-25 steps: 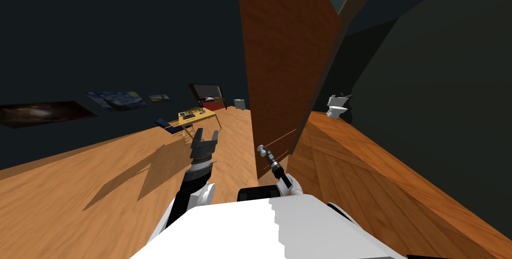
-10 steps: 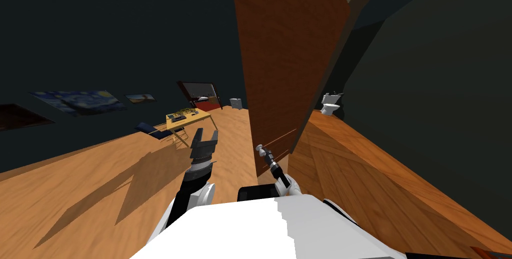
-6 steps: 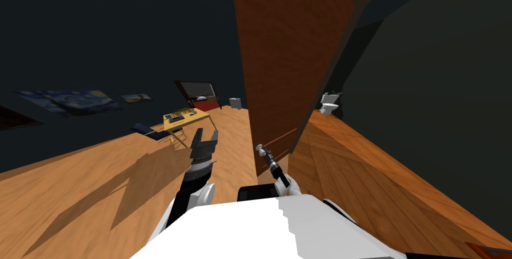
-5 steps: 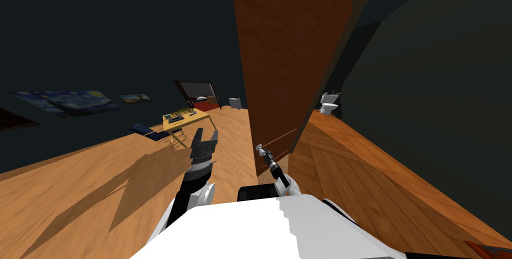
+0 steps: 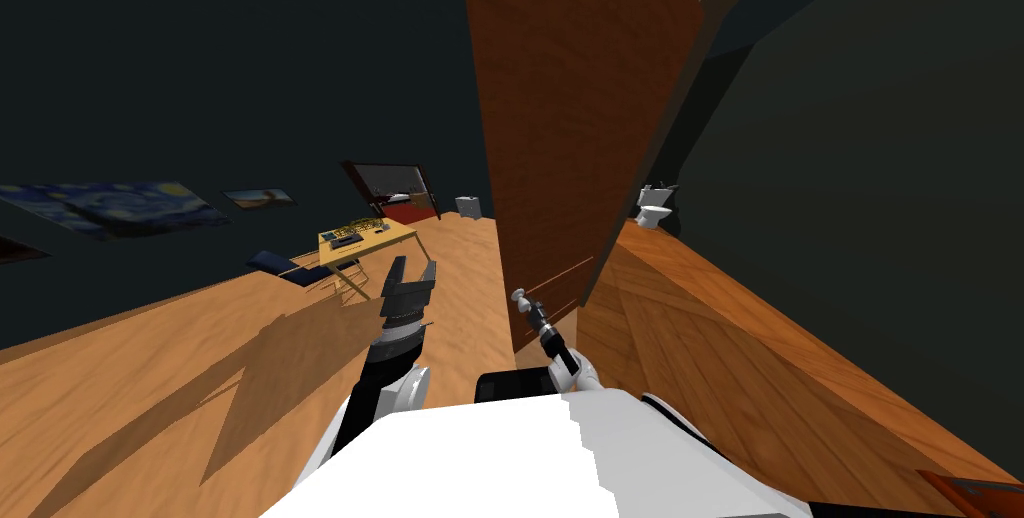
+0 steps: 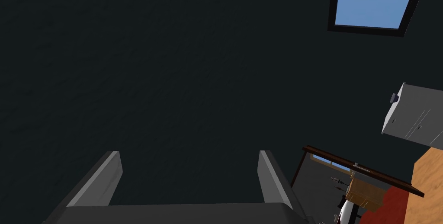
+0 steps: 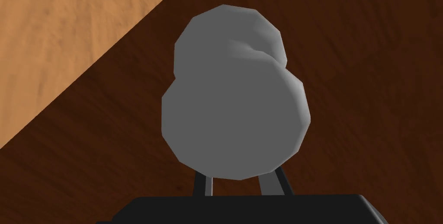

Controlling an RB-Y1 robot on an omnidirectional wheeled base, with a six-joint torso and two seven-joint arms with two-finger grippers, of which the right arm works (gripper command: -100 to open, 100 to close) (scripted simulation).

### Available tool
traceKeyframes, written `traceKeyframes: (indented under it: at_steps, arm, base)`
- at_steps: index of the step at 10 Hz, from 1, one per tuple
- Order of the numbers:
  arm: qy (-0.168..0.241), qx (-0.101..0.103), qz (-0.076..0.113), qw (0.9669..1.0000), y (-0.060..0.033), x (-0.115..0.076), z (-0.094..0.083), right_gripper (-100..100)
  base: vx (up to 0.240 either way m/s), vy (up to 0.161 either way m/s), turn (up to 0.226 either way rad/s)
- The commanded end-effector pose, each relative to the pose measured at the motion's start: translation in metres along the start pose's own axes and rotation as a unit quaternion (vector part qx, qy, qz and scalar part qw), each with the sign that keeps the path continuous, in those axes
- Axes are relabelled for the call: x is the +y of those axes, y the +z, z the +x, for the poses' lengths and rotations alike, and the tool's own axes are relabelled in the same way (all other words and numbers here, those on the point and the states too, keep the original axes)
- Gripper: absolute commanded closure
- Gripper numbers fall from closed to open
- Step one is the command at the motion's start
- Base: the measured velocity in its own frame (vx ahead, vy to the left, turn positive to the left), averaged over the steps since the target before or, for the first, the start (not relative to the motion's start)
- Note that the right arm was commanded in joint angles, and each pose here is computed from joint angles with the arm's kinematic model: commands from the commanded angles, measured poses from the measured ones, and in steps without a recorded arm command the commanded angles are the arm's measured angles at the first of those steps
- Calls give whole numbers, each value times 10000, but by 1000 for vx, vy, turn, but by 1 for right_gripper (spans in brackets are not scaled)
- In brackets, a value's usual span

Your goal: Push the door open

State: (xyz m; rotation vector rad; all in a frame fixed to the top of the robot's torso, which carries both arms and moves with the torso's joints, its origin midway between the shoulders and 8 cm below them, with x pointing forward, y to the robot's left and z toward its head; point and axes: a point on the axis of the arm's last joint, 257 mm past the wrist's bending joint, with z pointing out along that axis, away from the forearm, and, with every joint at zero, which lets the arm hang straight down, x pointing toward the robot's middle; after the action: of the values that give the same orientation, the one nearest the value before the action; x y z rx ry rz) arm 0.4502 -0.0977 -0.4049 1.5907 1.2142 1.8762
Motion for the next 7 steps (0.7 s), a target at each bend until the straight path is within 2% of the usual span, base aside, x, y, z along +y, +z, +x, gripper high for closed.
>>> traceKeyframes:
  at_steps: [1, 2, 4, 6, 7]
  arm:
    - [201, 170, -159, 9995, 115, 90, 165, 100]
    - [446, 164, -155, 9988, 124, 82, 172, 100]
    - [446, 164, -155, 9988, 124, 82, 172, 100]
    - [849, 153, -150, 9962, 142, 67, 186, 100]
    - [921, 154, -149, 9955, 142, 67, 186, 100]
  base:
    - [34, 35, -27]
    - [38, 30, -46]
    - [20, 18, -13]
    - [31, 30, -53]
    - [29, 36, -26]
